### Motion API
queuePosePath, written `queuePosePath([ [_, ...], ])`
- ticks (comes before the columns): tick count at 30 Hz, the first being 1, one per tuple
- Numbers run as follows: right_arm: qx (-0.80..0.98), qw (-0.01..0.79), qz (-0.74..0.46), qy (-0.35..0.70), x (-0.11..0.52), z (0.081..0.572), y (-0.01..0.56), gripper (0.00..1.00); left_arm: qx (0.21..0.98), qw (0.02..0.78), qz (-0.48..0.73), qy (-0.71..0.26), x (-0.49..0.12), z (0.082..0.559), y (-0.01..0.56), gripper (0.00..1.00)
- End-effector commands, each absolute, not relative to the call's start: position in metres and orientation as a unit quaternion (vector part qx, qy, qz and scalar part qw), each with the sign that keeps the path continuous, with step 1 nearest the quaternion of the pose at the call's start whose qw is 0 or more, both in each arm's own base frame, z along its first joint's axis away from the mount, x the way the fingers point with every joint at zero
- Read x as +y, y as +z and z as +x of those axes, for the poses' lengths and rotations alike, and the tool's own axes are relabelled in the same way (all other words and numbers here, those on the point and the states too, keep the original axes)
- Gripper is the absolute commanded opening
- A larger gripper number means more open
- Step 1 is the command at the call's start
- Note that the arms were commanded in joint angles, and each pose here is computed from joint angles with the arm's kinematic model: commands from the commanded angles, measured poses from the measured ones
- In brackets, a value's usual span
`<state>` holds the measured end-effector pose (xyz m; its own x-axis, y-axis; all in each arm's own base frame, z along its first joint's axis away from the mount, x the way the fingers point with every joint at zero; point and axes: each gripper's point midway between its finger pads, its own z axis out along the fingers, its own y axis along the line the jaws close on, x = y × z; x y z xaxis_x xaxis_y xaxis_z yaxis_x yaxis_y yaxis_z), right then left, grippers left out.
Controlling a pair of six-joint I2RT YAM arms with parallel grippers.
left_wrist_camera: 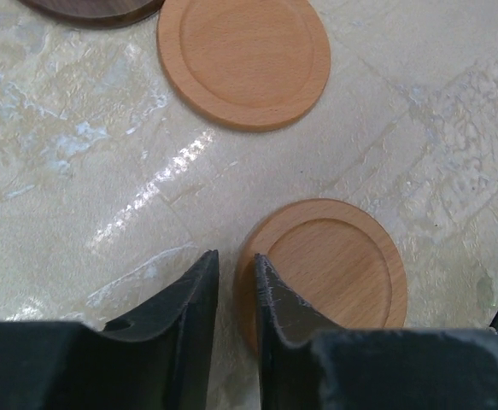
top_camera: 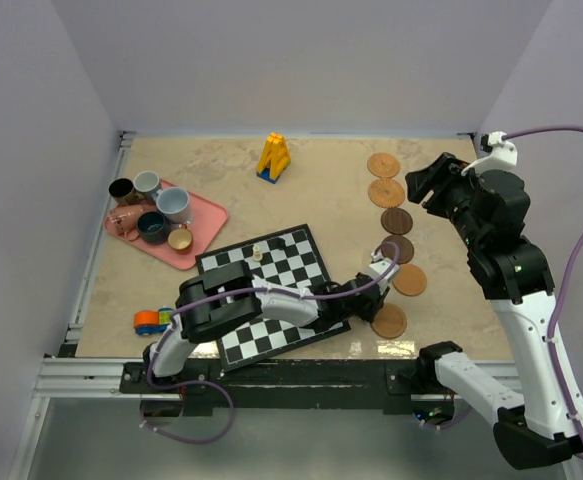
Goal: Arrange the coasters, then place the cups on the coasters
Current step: Move the coaster to the corner of the board.
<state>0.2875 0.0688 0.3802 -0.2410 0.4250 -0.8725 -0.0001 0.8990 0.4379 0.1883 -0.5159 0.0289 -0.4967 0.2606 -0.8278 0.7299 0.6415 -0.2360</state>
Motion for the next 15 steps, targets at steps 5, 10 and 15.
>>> queuePosePath([
  [5,0.753,0.618,0.132,0.183,0.069,0.286,0.392,0.64,0.812,0.407,0.268,-0.322,-0.502,0.173,0.068,0.42],
  [10,0.753,0.617,0.129,0.188,0.071,0.287,0.390,0.65,0.809,0.395,0.274,-0.339,-0.500,0.146,0.071,0.52],
  [15,0.754,0.616,0.128,0.189,0.072,0.287,0.389,0.65,0.786,0.386,0.314,-0.366,-0.497,0.122,0.067,0.63],
])
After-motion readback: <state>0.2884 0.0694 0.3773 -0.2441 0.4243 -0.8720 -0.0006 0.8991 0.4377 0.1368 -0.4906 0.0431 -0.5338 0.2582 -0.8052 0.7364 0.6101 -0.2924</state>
